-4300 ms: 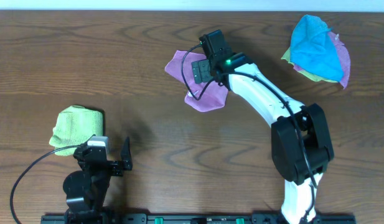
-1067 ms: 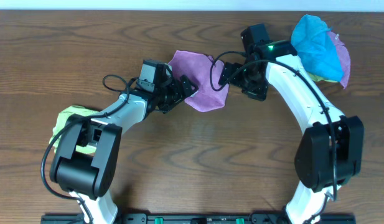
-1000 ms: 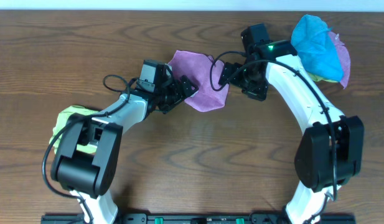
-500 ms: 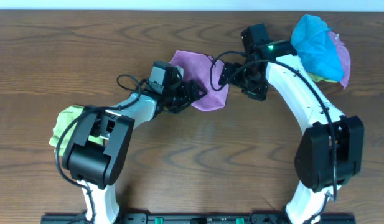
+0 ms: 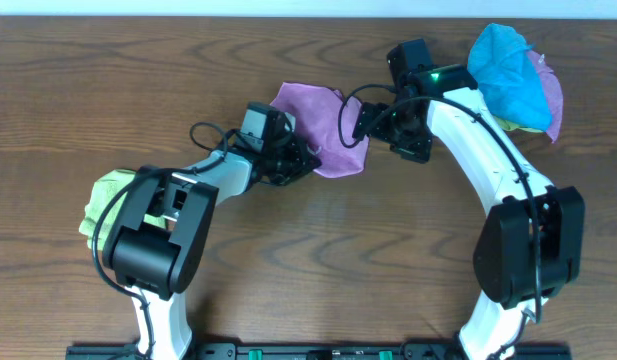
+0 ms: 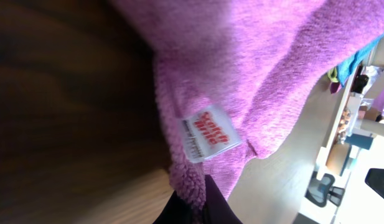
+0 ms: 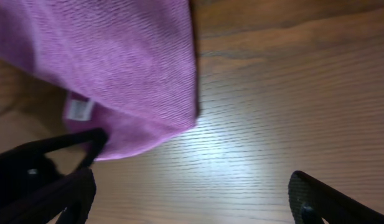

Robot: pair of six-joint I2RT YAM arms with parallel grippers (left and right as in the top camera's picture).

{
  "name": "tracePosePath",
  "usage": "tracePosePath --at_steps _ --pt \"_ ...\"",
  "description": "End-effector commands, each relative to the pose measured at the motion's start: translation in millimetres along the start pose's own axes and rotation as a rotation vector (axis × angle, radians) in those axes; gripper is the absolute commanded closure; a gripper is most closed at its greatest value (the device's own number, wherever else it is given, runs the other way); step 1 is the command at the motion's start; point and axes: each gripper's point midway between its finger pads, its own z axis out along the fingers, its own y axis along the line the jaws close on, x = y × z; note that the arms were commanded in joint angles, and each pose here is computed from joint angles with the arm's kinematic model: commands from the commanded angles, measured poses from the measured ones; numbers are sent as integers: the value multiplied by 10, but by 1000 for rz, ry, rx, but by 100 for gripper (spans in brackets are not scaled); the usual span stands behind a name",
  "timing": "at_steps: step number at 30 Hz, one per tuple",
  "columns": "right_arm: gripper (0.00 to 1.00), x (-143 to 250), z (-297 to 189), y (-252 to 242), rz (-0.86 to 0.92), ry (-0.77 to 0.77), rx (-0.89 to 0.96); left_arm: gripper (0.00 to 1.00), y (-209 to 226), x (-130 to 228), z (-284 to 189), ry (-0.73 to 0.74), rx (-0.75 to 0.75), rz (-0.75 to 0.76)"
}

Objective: Fold the cloth
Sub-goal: 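Grasp the pink cloth's labeled corner with the left gripper, then lower the pink cloth onto the table with both grippers, spreading it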

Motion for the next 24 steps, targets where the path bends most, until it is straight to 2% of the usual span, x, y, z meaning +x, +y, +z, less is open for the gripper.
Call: tracePosePath --at_steps 1,16,24 --pt "1 -37 -67 -81 -32 -33 55 94 -65 -3 -188 26 43 4" --pt "1 125 -52 -53 -81 7 83 94 -844 -25 -1252 -101 111 113" --pt "1 295 -30 54 -129 37 95 94 -1047 -70 -1430 -124 101 131"
